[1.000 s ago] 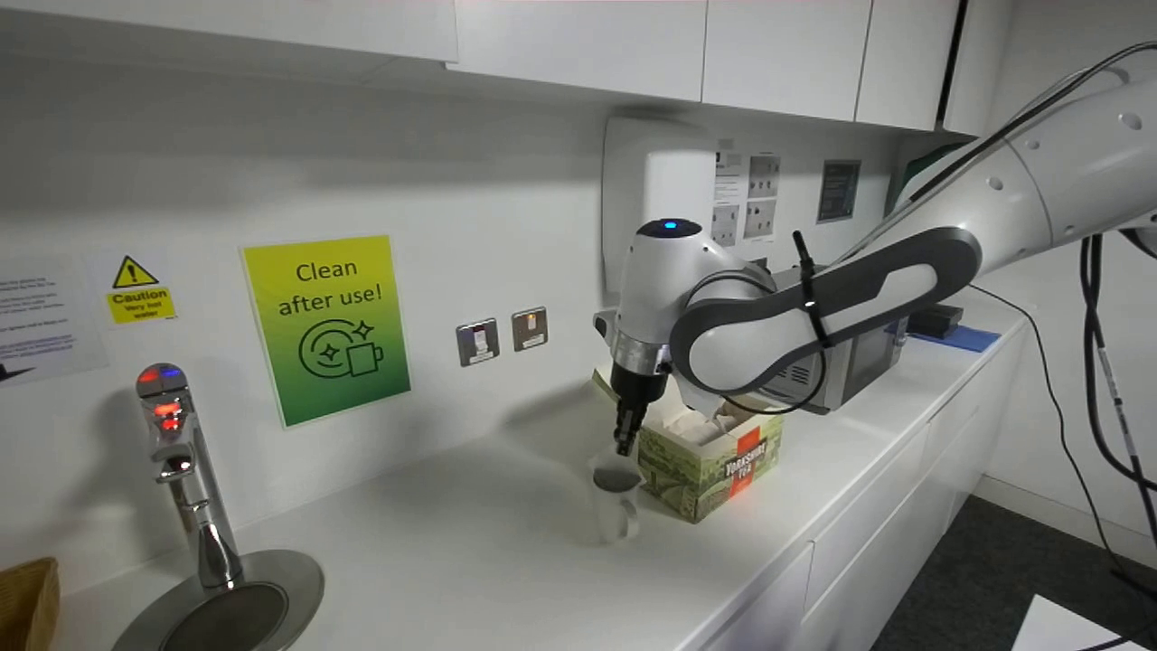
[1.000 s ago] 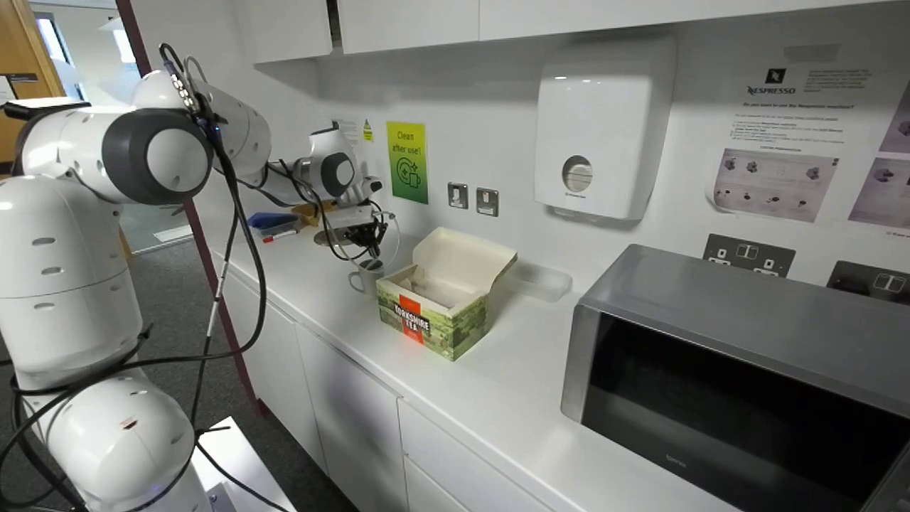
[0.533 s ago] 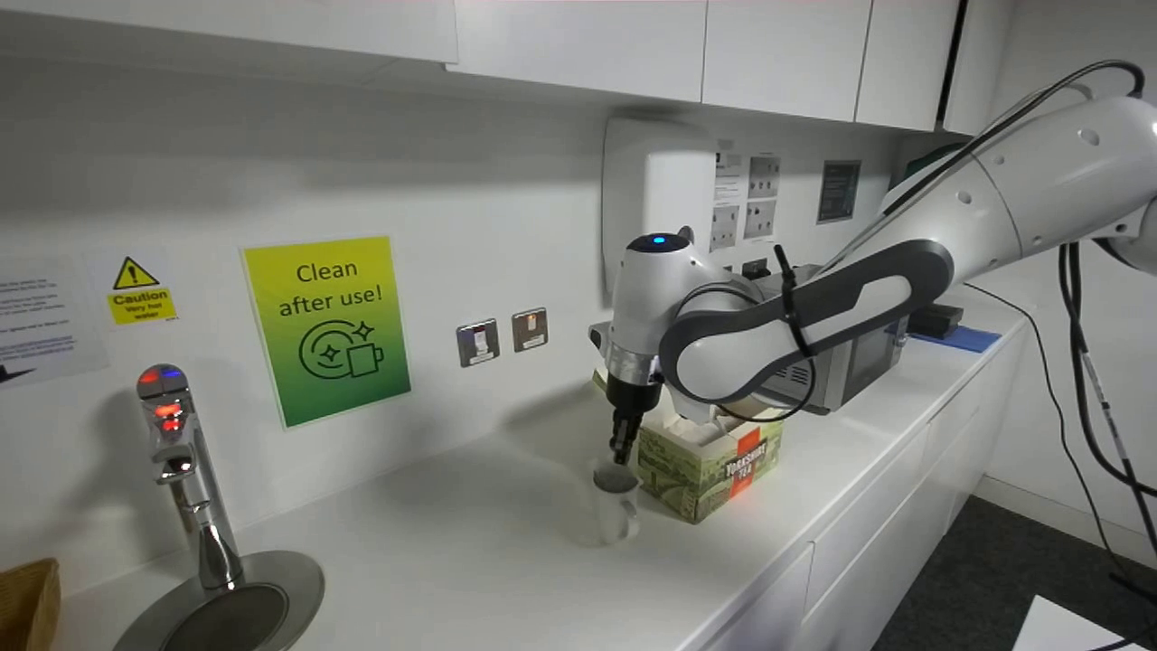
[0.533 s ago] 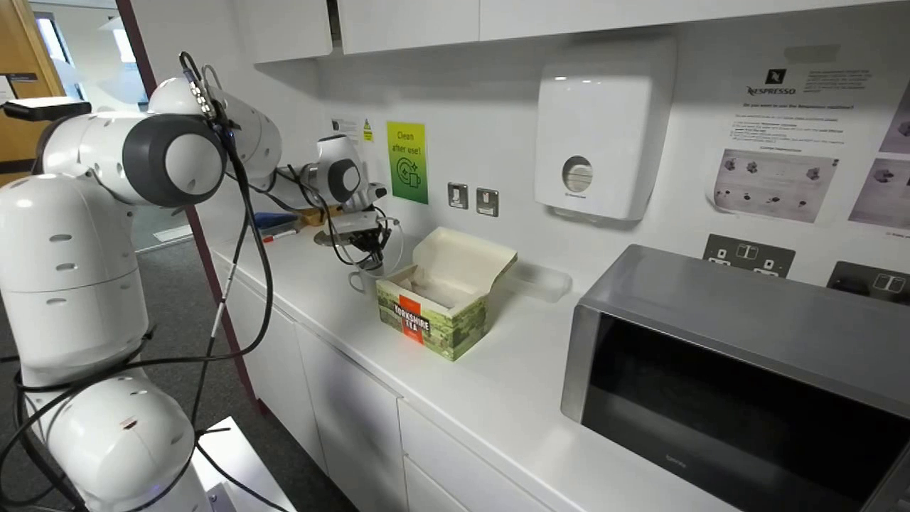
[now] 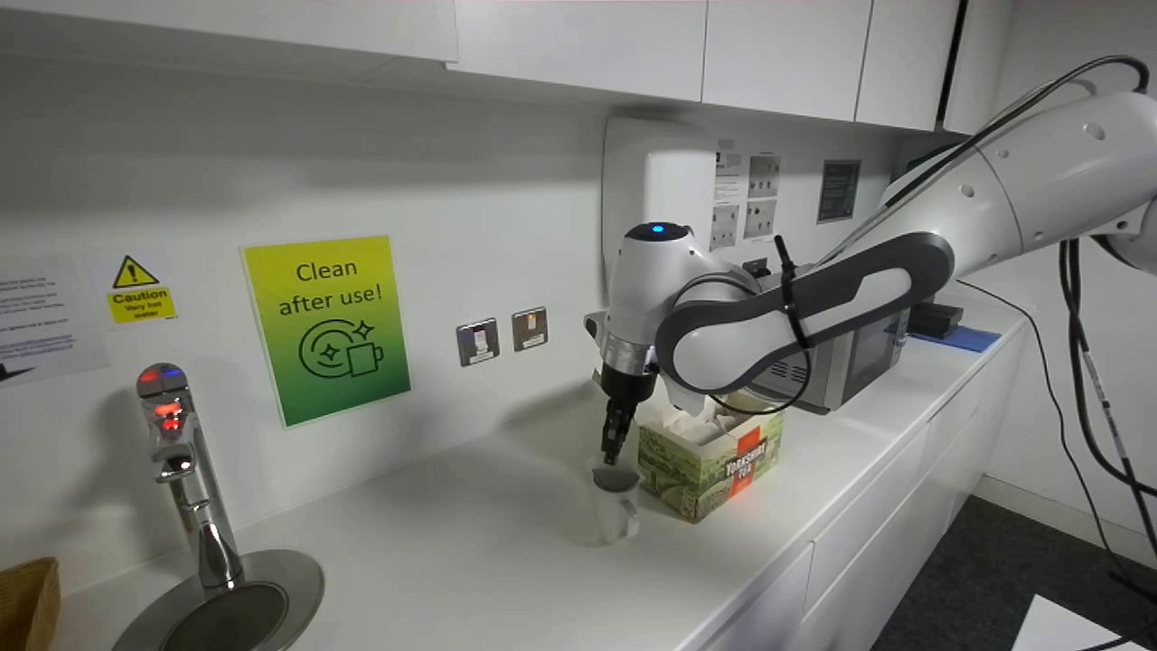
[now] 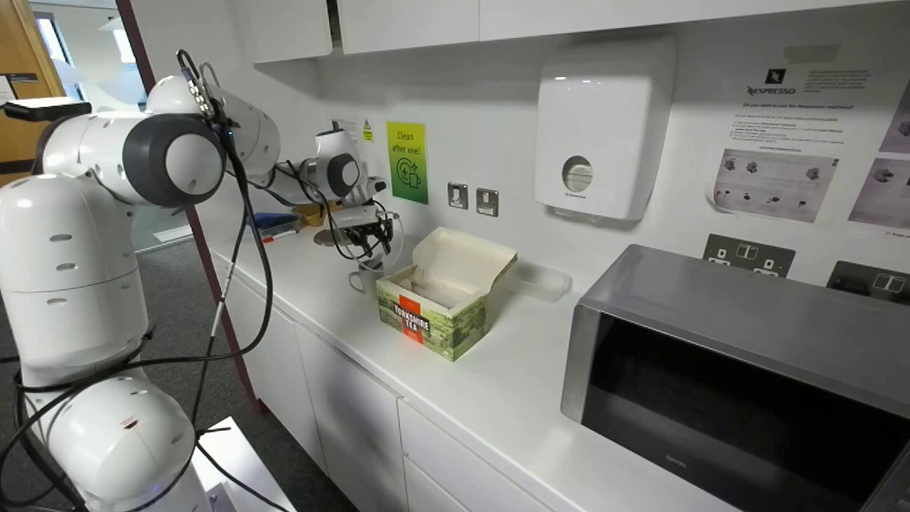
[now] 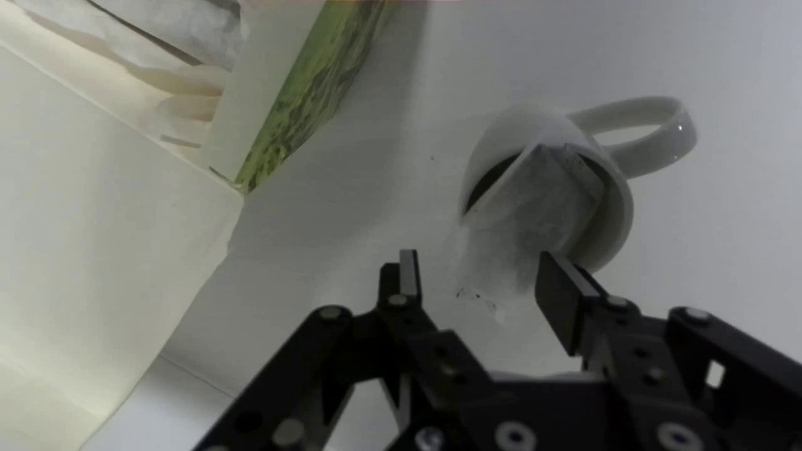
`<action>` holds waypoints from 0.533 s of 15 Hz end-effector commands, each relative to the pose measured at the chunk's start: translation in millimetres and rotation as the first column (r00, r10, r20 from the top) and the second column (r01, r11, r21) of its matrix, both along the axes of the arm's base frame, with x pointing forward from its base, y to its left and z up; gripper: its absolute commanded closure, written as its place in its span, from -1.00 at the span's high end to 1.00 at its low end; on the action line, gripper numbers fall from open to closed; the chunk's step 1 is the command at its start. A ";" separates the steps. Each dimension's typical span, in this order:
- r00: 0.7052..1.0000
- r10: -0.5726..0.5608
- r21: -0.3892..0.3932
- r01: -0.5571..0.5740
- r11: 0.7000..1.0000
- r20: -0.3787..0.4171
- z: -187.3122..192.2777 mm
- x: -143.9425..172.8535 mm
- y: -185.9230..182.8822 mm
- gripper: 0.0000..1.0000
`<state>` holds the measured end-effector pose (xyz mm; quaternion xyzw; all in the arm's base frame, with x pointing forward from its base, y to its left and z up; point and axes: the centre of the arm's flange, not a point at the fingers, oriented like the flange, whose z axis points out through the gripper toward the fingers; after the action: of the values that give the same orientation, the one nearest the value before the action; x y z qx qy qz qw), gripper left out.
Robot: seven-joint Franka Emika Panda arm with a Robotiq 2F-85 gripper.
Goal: Put a tea bag in the mug
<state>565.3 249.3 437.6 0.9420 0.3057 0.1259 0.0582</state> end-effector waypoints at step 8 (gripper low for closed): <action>0.995 -0.044 0.011 0.043 0.999 0.090 56.5 -23.2 -5.0 1.00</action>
<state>565.4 249.8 466.4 0.9396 0.3016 0.1512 0.0580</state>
